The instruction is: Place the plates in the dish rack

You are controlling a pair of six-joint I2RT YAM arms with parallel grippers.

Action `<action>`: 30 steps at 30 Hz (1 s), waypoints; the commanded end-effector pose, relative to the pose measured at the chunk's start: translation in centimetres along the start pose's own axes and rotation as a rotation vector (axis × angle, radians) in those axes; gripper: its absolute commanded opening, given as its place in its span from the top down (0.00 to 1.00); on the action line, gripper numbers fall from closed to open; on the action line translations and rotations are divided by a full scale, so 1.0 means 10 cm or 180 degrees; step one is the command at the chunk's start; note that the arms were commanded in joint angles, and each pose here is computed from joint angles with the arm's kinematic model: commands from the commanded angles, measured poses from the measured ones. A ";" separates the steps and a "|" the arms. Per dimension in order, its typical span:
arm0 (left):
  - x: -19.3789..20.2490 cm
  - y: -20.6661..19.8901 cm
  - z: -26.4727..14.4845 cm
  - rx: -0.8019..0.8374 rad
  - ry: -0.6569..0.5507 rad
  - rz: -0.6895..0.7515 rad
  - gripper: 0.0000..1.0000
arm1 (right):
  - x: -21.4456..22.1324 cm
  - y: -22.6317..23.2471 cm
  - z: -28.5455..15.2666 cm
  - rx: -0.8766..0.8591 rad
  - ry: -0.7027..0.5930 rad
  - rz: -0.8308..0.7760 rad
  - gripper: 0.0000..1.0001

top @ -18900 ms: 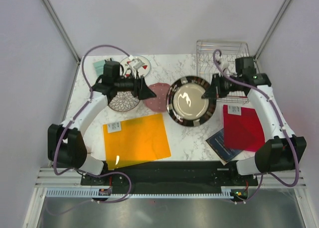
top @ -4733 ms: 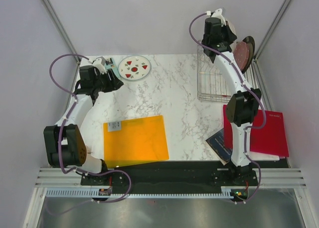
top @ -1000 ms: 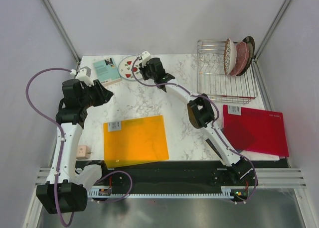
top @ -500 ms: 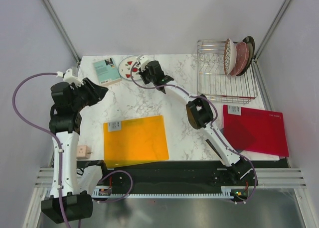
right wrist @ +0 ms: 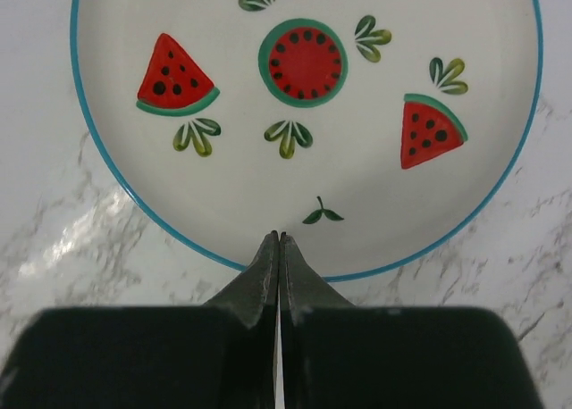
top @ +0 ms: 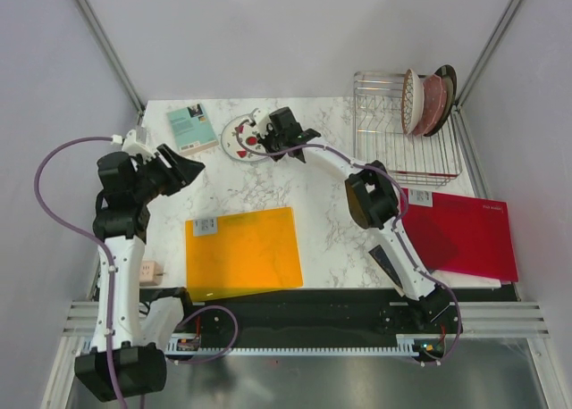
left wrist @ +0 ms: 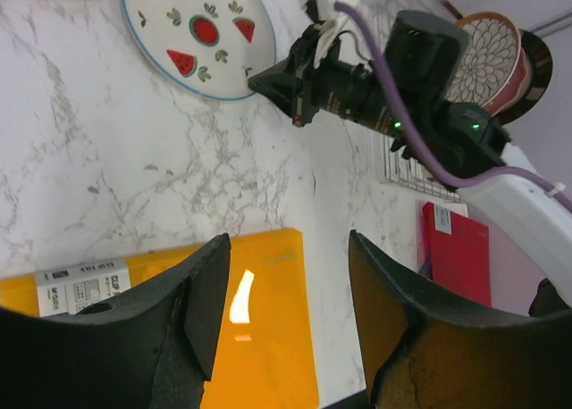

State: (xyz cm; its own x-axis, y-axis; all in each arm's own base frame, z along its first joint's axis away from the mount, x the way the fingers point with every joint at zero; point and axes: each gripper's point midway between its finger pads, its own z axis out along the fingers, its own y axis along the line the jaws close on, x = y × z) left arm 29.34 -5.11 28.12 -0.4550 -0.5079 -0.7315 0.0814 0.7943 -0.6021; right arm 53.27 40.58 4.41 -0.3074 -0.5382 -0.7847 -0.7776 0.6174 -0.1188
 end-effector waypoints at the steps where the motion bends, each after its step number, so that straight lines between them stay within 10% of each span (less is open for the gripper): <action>1: 0.43 0.24 0.28 -0.0034 0.0533 -0.0627 0.37 | 0.66 0.39 -0.44 -0.0496 0.0850 0.0086 1.00; 10: 0.98 0.87 1.12 -0.0208 0.1018 -0.1067 0.36 | 0.38 0.64 -0.77 -0.0577 0.0795 0.0168 0.94; 14: 0.91 0.88 1.52 -0.0147 0.1172 -0.0990 0.37 | -0.37 -0.04 -0.94 0.0052 0.0218 0.0499 0.38; 30: 1.34 1.01 2.63 -0.0602 0.1599 -0.0908 0.50 | 0.11 -0.81 -0.77 -0.0482 0.0078 0.1564 0.35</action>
State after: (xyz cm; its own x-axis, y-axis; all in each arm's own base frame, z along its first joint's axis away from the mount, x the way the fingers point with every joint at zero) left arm 45.77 -11.77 4.37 -0.8168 -0.5038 -0.2810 -0.2043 0.7082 -0.6759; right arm 56.62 27.90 9.89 -0.6274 -0.2486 -0.7379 -0.5745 0.7875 0.2231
